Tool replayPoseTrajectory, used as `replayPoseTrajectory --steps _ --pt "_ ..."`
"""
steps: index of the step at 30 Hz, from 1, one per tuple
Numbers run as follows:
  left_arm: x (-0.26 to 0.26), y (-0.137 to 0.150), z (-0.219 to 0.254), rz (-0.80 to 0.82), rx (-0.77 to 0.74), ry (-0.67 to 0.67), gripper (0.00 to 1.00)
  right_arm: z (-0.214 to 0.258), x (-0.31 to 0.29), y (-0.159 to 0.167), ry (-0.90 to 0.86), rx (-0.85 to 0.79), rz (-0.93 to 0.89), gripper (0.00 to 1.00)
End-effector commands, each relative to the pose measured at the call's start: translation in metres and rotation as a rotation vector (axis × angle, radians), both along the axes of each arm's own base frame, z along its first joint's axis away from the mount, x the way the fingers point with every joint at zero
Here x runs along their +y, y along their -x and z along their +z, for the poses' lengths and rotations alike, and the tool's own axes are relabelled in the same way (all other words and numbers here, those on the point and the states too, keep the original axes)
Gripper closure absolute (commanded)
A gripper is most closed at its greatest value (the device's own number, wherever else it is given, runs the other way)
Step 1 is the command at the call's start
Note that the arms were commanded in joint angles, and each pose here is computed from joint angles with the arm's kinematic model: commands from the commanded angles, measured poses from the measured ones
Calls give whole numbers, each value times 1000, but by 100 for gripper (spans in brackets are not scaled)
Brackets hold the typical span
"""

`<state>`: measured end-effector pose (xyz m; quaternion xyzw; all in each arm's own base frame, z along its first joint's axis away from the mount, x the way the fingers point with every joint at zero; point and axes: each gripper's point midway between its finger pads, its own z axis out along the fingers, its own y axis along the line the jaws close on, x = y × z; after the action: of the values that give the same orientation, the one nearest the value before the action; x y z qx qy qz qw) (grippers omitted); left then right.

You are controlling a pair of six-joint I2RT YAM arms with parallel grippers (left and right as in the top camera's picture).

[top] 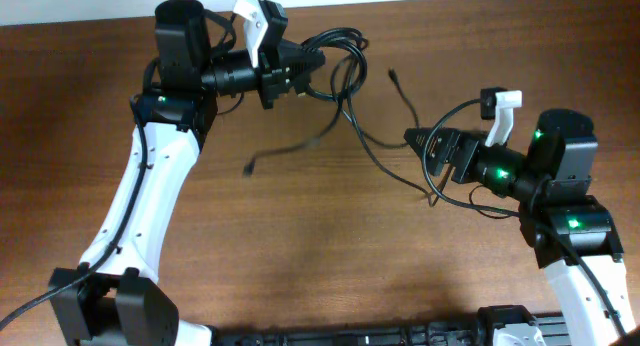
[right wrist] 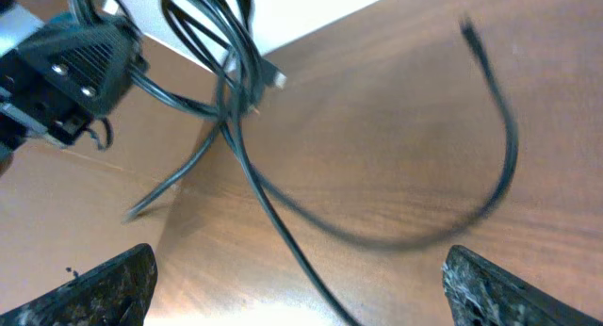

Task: Untangle cables

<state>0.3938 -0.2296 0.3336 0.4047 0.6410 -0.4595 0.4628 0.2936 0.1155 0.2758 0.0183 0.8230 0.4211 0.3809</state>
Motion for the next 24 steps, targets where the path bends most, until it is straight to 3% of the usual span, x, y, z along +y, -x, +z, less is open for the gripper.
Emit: replayPoseTrajectory --steps 1,4,10,13,16,24 --pt "-5 28 17 -172 -77 56 100 31 10 0 -11 -164 83 6" --pt "-22 44 19 -243 -59 70 100 57 19 3 -51 -276 154 6" --pt "-71 61 17 -262 -94 38 100 48 18 4 -30 -254 156 7" --pt "-73 59 24 -252 -71 56 100 40 18 0 -34 -218 156 40" --pt "-74 59 24 -248 -36 62 100 31 18 -4 -37 -183 156 46" --pt "-88 73 24 -292 -5 65 100 29 13 -14 -17 -191 116 48"
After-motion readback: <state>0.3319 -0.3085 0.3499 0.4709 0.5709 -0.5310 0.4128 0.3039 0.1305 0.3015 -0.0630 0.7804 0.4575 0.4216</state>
